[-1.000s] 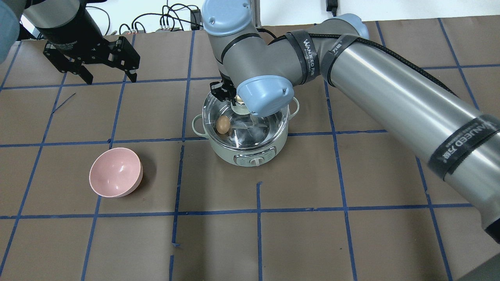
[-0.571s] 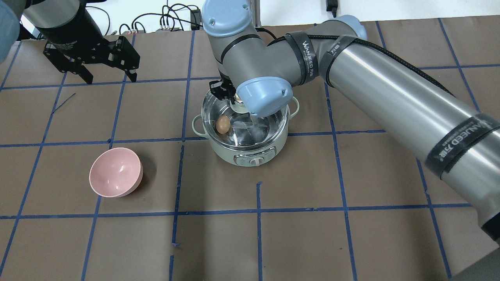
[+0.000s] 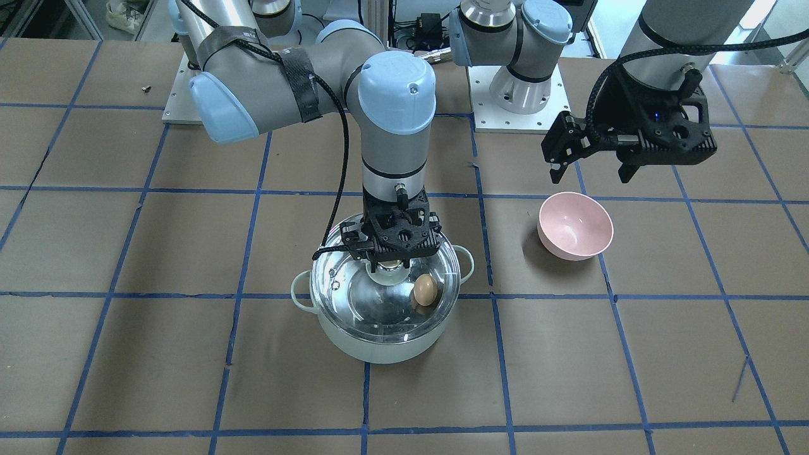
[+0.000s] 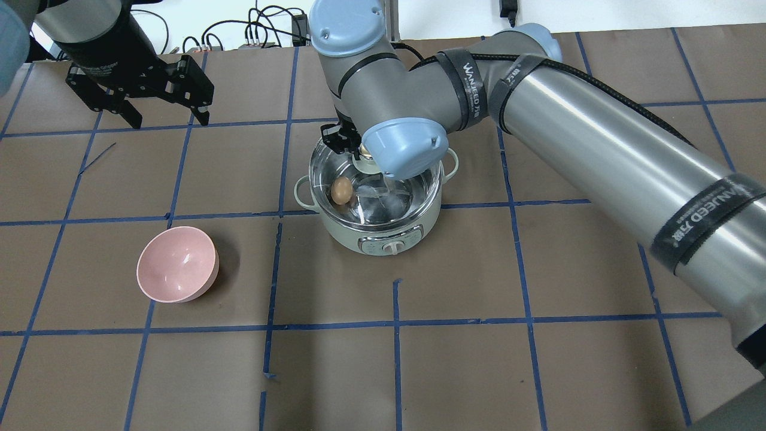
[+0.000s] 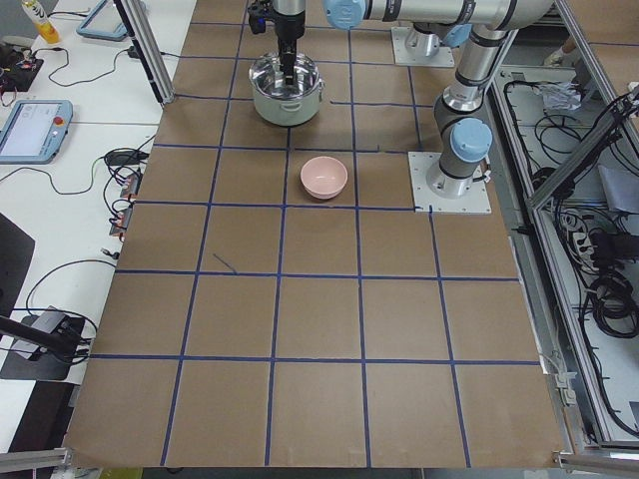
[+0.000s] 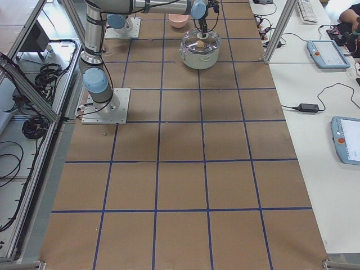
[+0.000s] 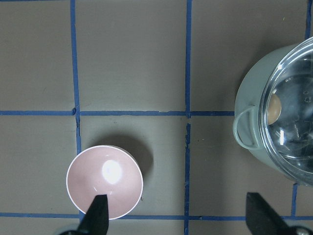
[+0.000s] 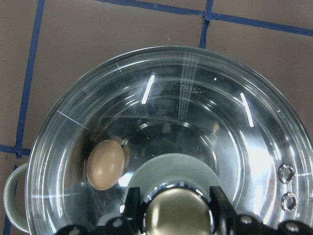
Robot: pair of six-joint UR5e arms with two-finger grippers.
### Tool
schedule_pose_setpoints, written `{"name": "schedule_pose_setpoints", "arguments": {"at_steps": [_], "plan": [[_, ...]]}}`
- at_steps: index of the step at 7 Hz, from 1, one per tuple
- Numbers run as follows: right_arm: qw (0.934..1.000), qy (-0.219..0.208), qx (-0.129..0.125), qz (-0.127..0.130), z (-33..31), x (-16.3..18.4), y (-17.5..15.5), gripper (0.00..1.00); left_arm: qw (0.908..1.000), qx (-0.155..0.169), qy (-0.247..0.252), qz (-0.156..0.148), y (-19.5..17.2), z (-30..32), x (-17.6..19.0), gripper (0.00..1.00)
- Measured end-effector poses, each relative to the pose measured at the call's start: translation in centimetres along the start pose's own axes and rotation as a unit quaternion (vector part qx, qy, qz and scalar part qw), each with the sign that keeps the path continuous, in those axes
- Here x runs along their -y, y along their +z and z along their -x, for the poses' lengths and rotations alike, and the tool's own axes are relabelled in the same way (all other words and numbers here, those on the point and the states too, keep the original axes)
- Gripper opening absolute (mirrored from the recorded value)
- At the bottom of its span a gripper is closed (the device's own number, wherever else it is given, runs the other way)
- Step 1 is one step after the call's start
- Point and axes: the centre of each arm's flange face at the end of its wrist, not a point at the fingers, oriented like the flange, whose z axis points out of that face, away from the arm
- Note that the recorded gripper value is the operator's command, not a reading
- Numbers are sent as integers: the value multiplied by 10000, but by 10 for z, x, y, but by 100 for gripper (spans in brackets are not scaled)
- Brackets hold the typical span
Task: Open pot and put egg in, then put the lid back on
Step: 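Lower the glass lid onto the pot with the right gripper, then release the lid knob and raise the right gripper away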
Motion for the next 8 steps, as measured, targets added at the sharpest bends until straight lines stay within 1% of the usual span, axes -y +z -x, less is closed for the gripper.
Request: {"name": "schedule_pose_setpoints", "arguments": {"at_steps": [1, 2, 3, 5, 7, 8], "plan": [[10000, -2, -1, -3, 0, 0, 0, 62, 10000, -2, 0, 2, 0, 0, 0, 100], [10000, -2, -2, -6, -1, 0, -1, 66, 10000, -3, -3, -2, 0, 0, 0, 100], [10000, -3, -4, -8, -1, 0, -1, 68, 10000, -1, -7, -5, -1, 1, 0, 100], [10000, 6, -5, -19, -1, 1, -2, 78, 10000, -2, -4, 3, 0, 0, 0, 100], [10000, 51, 19, -39, -1, 3, -5, 81, 10000, -3, -8, 3, 0, 0, 0, 100], [10000, 75, 30, -43, -3, 4, -6, 85, 10000, -4, -12, 2, 0, 0, 0, 100]]}}
